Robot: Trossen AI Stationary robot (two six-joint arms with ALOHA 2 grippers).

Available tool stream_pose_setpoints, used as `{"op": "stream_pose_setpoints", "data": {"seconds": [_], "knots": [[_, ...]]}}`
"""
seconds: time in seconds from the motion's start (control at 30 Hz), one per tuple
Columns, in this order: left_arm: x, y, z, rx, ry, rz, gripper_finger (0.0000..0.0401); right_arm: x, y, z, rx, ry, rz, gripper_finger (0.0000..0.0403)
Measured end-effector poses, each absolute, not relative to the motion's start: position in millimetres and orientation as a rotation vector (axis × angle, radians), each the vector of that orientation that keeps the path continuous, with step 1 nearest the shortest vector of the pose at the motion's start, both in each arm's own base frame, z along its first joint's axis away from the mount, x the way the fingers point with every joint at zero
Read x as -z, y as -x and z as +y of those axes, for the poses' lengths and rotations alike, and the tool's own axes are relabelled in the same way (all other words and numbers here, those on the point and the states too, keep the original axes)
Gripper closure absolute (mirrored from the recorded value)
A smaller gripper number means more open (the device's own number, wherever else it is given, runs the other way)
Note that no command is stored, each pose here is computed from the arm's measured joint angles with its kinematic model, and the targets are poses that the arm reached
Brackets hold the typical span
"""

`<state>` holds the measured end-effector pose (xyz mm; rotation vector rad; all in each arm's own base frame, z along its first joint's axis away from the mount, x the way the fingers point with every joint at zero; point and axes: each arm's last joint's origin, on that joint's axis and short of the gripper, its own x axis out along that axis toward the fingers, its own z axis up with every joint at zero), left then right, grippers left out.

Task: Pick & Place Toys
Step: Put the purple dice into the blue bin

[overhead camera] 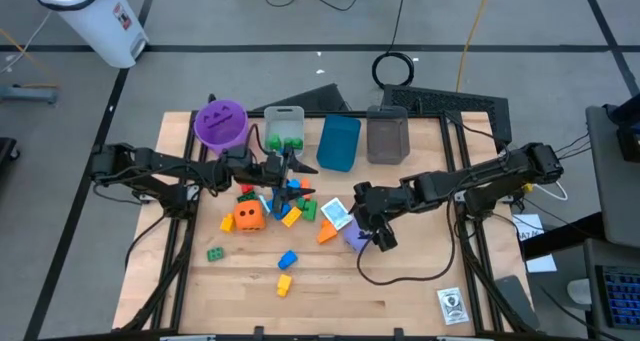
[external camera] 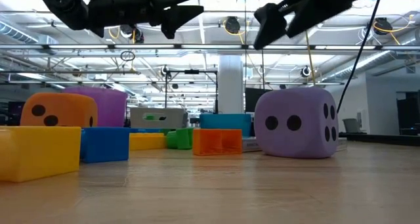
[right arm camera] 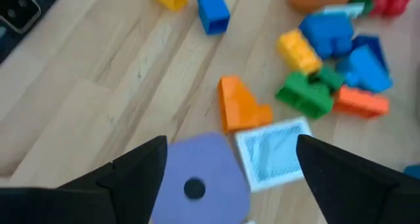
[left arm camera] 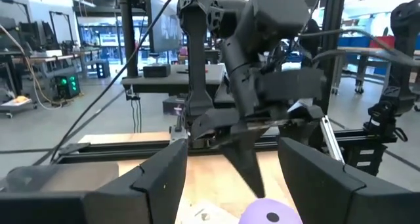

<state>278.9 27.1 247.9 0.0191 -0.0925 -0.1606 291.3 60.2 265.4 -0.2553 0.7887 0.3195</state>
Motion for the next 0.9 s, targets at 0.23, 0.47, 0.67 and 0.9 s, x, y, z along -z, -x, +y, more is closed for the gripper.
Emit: {"op": "stream_pose_setpoints", "data": {"seconds": [0.23, 0.47, 0.67, 0.9], "knots": [[-249, -279, 27, 0.162, -0.025, -0.107, 0.0158, -276, -297, 61, -0.329, 0.301, 0.661, 0.0066], [-253, -279, 17, 0.238, 0.004, -0.138, 0.0158, -278, -299, 62, -0.252, 0.08, 0.67, 0.0068], [-253, -279, 9, 0.267, -0.006, -0.146, 0.0158, -278, -299, 62, -0.257, 0.092, 0.661, 0.0069], [-255, -278, 9, 0.267, -0.01, -0.155, 0.0158, -278, -299, 61, -0.312, 0.251, 0.646, 0.0061]]}}
